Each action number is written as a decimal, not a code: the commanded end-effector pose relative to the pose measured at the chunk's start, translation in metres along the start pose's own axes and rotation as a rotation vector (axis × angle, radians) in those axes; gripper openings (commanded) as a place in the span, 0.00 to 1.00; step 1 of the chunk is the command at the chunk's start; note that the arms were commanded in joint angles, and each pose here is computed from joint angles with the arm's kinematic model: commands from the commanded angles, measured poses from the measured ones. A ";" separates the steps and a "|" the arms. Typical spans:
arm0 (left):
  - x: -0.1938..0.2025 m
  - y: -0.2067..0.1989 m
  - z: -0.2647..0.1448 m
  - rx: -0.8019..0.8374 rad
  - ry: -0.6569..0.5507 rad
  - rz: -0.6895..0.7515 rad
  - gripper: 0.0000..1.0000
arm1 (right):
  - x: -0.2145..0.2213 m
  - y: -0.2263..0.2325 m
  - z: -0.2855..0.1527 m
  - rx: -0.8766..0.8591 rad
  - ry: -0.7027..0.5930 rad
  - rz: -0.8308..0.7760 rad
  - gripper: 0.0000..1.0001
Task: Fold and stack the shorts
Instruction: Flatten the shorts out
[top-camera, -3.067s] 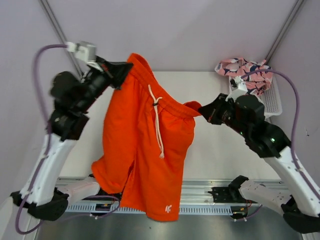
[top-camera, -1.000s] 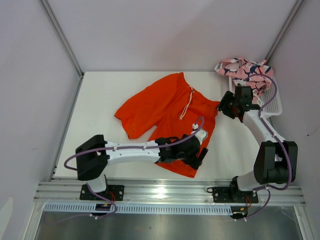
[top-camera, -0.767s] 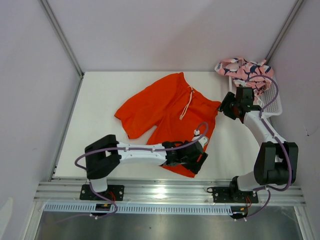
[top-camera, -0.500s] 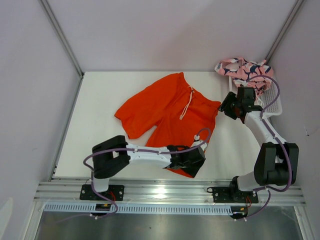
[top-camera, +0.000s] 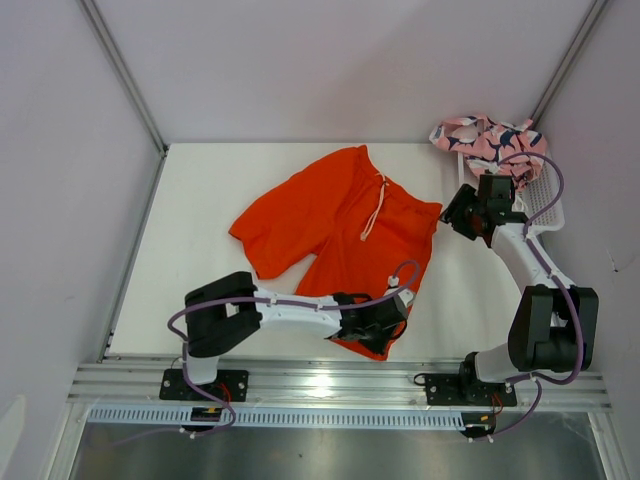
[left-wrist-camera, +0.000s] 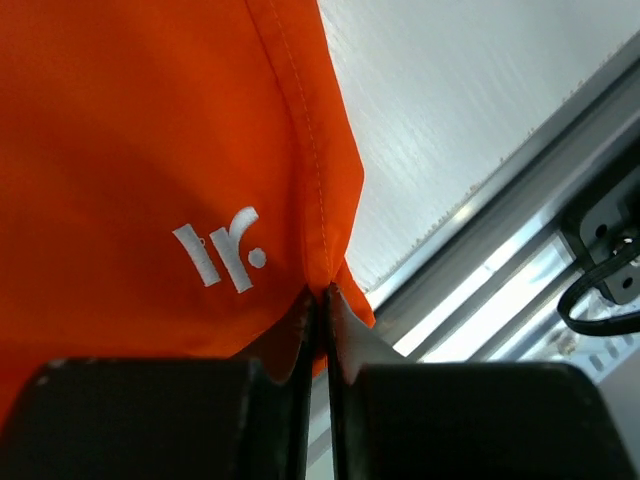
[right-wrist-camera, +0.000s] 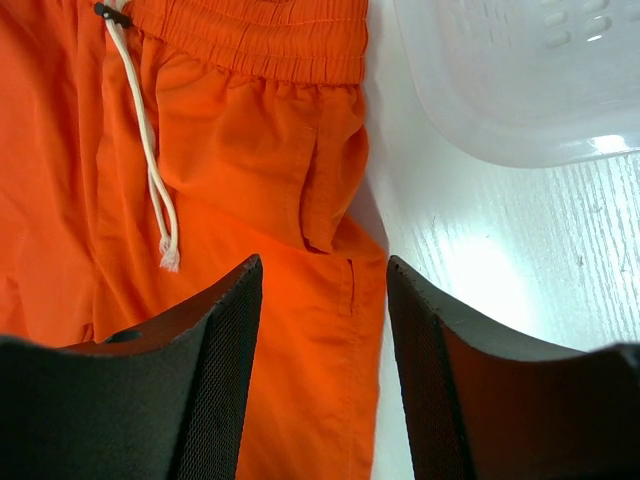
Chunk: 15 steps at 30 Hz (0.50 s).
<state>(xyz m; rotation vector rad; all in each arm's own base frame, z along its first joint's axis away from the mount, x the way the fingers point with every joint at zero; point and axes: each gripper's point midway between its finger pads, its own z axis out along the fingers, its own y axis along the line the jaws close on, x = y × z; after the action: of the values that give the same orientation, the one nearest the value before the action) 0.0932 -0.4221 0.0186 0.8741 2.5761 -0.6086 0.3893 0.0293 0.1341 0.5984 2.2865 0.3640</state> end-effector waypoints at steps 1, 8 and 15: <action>0.022 -0.015 -0.011 0.083 0.067 0.018 0.05 | -0.011 0.004 -0.004 -0.013 -0.040 0.011 0.55; 0.038 -0.007 -0.059 0.080 0.062 0.039 0.00 | -0.004 0.000 0.005 0.021 -0.004 0.012 0.59; 0.063 0.027 -0.084 0.016 0.060 0.011 0.01 | 0.020 0.004 0.025 0.077 0.049 -0.038 0.60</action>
<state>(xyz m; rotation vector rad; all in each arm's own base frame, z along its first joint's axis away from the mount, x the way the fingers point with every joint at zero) 0.0484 -0.3450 0.0496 0.9613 2.6095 -0.6358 0.3870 0.0409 0.1014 0.6084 2.3846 0.3217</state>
